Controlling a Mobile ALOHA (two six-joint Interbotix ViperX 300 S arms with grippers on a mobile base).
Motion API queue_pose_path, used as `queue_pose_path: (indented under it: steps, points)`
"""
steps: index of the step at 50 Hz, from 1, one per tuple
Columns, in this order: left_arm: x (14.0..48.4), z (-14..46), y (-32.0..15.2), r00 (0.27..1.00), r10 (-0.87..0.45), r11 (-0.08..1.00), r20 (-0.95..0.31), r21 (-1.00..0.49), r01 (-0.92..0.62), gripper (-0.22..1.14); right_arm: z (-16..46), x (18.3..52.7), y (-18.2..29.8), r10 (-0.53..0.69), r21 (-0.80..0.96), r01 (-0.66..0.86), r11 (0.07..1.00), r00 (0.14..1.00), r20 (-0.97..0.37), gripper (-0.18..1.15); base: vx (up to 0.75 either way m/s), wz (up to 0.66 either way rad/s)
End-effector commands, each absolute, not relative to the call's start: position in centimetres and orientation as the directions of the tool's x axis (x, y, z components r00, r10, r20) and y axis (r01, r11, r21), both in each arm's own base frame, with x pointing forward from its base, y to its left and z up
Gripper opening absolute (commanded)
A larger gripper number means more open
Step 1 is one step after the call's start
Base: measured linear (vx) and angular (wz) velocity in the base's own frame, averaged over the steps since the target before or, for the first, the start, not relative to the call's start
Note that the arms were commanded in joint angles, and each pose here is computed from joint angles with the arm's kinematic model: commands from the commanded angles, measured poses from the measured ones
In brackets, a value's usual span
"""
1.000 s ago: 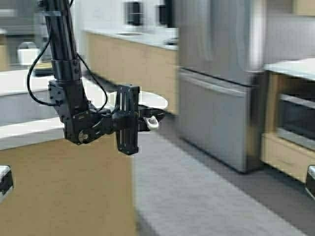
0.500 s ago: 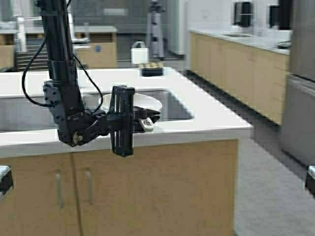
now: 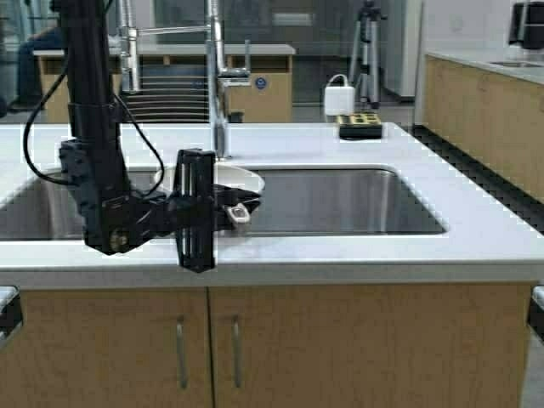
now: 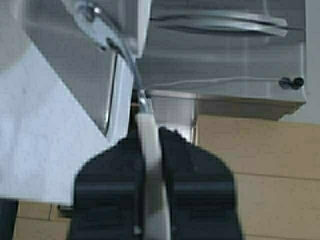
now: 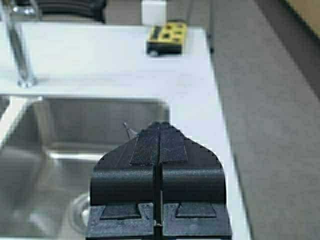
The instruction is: Wash the pan
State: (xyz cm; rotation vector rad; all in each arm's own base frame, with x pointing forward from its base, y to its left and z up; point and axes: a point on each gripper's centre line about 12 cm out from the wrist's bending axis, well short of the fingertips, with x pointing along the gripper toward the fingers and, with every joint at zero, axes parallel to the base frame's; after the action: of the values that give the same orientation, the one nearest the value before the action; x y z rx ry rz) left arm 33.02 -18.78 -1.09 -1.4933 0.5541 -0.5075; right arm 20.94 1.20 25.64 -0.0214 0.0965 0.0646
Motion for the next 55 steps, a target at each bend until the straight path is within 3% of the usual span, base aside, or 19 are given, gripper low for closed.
queue_pose_path:
  steps: [1,18,29,34,44,55]
  points:
    - [34.5,1.2,-17.9,0.796,-0.604,-0.014,0.045,-0.999,0.046,0.02,26.5,21.1,1.2,0.063,-0.02,-0.064,0.998,0.996,-0.071,0.06,0.21,0.24]
    - [39.6,2.2,-12.8,0.792,-0.606,-0.032,0.07,-0.997,0.063,0.03,26.2,21.1,1.2,0.062,-0.018,-0.064,0.998,0.995,-0.079,0.06,0.17,0.15]
    - [42.3,2.6,-12.2,0.688,-0.723,-0.011,0.058,-0.997,0.073,0.03,26.2,21.2,1.2,0.062,-0.017,-0.064,0.998,0.995,-0.083,0.06,0.15,0.15]
    - [42.1,2.6,-13.0,0.627,-0.777,-0.029,0.05,-0.999,0.044,0.03,26.2,21.2,1.2,0.062,-0.015,-0.063,0.998,0.995,-0.082,0.06,0.17,0.18]
    - [40.3,2.0,-13.4,0.606,-0.795,-0.025,0.016,-1.0,-0.007,0.03,26.3,21.0,1.2,0.061,0.02,-0.06,0.998,0.995,-0.082,0.06,0.19,0.19]
    - [37.8,1.7,-15.6,0.506,-0.862,-0.038,0.029,-0.999,-0.008,0.03,26.3,20.9,1.1,0.06,0.022,-0.058,0.998,0.994,-0.092,0.06,0.19,0.22]
